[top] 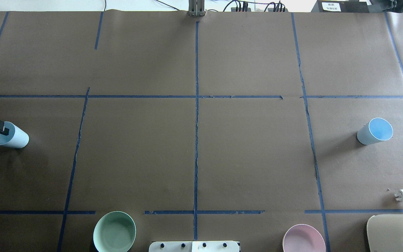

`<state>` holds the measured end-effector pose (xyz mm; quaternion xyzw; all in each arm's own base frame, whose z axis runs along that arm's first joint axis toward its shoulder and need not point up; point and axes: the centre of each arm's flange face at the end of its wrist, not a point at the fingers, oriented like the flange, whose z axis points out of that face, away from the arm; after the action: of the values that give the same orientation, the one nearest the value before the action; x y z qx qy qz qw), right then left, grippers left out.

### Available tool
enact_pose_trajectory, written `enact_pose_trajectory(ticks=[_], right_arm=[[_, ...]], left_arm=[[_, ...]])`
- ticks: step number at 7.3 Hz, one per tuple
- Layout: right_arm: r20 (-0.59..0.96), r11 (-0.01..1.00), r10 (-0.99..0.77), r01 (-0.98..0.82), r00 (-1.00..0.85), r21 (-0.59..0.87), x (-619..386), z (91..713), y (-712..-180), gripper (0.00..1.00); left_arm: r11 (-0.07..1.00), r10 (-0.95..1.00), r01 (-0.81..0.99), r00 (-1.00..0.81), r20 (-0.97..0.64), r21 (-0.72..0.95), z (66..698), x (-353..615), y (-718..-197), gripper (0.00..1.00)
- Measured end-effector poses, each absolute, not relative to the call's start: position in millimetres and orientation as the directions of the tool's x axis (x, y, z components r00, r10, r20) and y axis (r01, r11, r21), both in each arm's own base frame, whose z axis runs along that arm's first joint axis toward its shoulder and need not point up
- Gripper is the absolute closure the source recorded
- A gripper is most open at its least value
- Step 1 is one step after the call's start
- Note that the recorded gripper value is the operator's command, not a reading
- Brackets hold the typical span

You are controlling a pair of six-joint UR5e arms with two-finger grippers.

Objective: Stack blue cups with both arms
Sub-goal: 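Lower the left gripper onto the light blue cup nearest it and grasp it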

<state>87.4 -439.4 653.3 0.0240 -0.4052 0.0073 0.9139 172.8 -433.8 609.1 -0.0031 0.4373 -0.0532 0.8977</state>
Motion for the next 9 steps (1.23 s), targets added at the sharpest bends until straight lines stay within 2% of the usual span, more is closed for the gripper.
enact_pose_trajectory(ticks=[2, 3, 4, 5, 6, 9], right_arm=[[0.741, 0.999, -0.007, -0.033, 0.672, 0.040, 87, 652, -440, 0.00], [0.741, 0.999, -0.008, -0.033, 0.672, 0.040, 87, 652, -440, 0.00], [0.741, 0.999, -0.008, -0.033, 0.672, 0.041, 87, 652, -441, 0.00], [0.741, 0.999, -0.008, -0.034, 0.672, 0.042, 88, 651, -441, 0.00], [0.741, 0.998, -0.008, -0.036, 0.671, 0.043, 89, 651, -441, 0.00], [0.742, 0.998, -0.005, -0.041, 0.671, 0.045, 91, 650, -441, 0.00]], left_arm=[[0.995, -0.099, 0.086, 0.616, -0.782, -0.058, 612, 175, -430, 0.47], [0.995, -0.096, 0.079, 0.617, -0.781, -0.060, 612, 178, -429, 0.51], [0.995, -0.093, 0.073, 0.618, -0.781, -0.060, 612, 181, -428, 0.67], [0.996, -0.089, 0.067, 0.619, -0.781, -0.060, 612, 184, -427, 0.88], [0.996, -0.084, 0.064, 0.618, -0.782, -0.057, 611, 185, -426, 0.97], [0.997, -0.074, 0.065, 0.606, -0.792, -0.043, 593, 181, -422, 1.00]])
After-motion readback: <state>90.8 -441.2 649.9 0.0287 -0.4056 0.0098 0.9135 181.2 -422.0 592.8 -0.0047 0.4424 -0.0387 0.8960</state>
